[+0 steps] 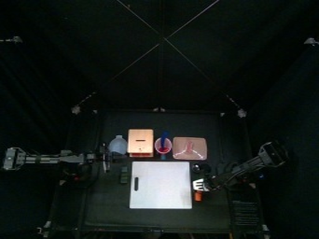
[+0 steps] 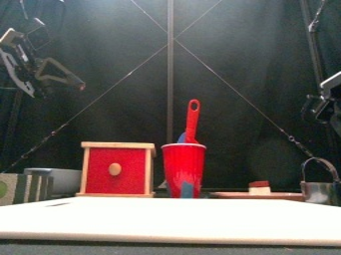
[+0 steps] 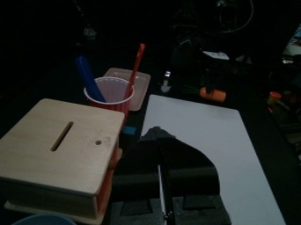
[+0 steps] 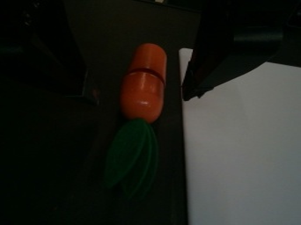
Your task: Put carrot onto cutting board
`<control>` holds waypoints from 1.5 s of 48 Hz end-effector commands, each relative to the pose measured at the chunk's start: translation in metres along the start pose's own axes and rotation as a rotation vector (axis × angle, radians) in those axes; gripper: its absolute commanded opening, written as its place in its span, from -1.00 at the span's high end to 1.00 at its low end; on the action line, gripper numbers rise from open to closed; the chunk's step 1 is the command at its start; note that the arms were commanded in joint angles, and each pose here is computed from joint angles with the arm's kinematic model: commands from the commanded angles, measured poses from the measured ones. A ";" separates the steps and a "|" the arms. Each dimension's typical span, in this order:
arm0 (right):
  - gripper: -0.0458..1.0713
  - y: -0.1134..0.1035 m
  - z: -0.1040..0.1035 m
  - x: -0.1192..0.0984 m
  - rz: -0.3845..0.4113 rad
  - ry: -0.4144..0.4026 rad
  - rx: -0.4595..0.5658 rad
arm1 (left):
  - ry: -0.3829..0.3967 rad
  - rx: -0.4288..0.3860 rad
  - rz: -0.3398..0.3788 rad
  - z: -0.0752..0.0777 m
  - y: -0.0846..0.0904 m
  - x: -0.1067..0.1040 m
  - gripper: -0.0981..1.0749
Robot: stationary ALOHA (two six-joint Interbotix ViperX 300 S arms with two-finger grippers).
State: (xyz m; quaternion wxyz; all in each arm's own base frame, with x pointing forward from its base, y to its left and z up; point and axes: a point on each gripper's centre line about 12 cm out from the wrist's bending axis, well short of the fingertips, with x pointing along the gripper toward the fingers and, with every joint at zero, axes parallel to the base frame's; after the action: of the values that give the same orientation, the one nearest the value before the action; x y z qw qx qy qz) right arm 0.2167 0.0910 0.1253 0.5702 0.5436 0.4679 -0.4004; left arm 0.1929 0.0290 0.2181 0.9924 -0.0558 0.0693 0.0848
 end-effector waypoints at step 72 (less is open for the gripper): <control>-0.36 0.183 0.043 0.034 0.299 -0.148 -0.086 | -0.012 0.029 -0.013 0.007 -0.002 0.002 0.58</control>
State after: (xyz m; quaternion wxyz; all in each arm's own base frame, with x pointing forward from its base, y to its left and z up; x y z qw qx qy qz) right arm 0.3968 0.0670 0.1227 0.6740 0.5399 0.3698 -0.3427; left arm 0.1929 0.0276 0.2173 0.9934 -0.0418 0.0725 0.0783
